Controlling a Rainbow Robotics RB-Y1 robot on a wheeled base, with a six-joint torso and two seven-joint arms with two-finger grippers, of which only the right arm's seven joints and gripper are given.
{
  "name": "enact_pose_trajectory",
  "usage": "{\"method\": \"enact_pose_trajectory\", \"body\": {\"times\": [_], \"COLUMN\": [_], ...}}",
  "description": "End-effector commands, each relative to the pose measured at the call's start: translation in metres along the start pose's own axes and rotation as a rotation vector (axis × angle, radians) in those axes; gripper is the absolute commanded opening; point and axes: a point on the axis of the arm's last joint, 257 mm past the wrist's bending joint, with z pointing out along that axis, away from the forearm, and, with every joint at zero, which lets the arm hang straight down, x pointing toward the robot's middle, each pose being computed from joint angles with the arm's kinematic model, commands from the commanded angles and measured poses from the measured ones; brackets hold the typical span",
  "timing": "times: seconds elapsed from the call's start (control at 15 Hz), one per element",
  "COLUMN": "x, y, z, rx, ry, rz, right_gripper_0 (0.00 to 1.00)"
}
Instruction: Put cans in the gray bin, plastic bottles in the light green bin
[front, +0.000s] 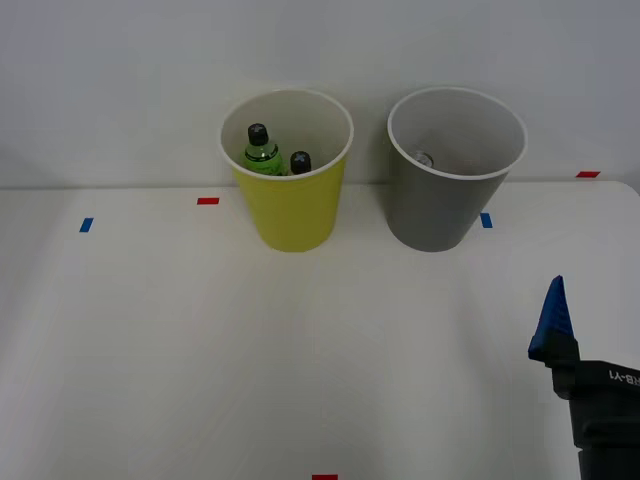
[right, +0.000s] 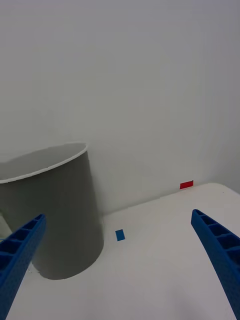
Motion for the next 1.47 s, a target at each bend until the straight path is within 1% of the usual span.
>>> {"method": "enact_pose_trajectory", "body": {"times": [0.07, 0.2, 0.33, 0.47, 0.53, 0.67, 0.73, 0.87, 1.0, 1.2, 1.47], "x": [0.002, 0.006, 0.010, 0.017, 0.025, 0.040, 0.044, 0.047, 0.047, 0.053, 0.061], "y": [0.010, 0.011, 0.011, 0.011, 0.009, -0.002, -0.004, -0.002, -0.001, 0.000, 0.017], "z": [-0.008, -0.014, -0.019, -0.025, -0.030, -0.044, -0.048, -0.050, -0.049, -0.051, -0.055], "rx": [-0.051, -0.056, -0.047, -0.039, -0.042, -0.059, -0.059, -0.063, -0.094, -0.126, -0.148], "ry": [0.014, 0.027, 0.041, 0.058, 0.057, 0.017, 0.020, 0.035, 0.050, 0.093, 0.120], "rz": [0.081, 0.105, 0.148, 0.151, 0.156, 0.154, 0.154, 0.227, 0.225, 0.302, 0.371], "right_gripper_0": [1.00, 1.00, 1.00, 1.00, 1.00, 1.00, 1.00, 1.00, 1.00, 1.00, 1.00]}}
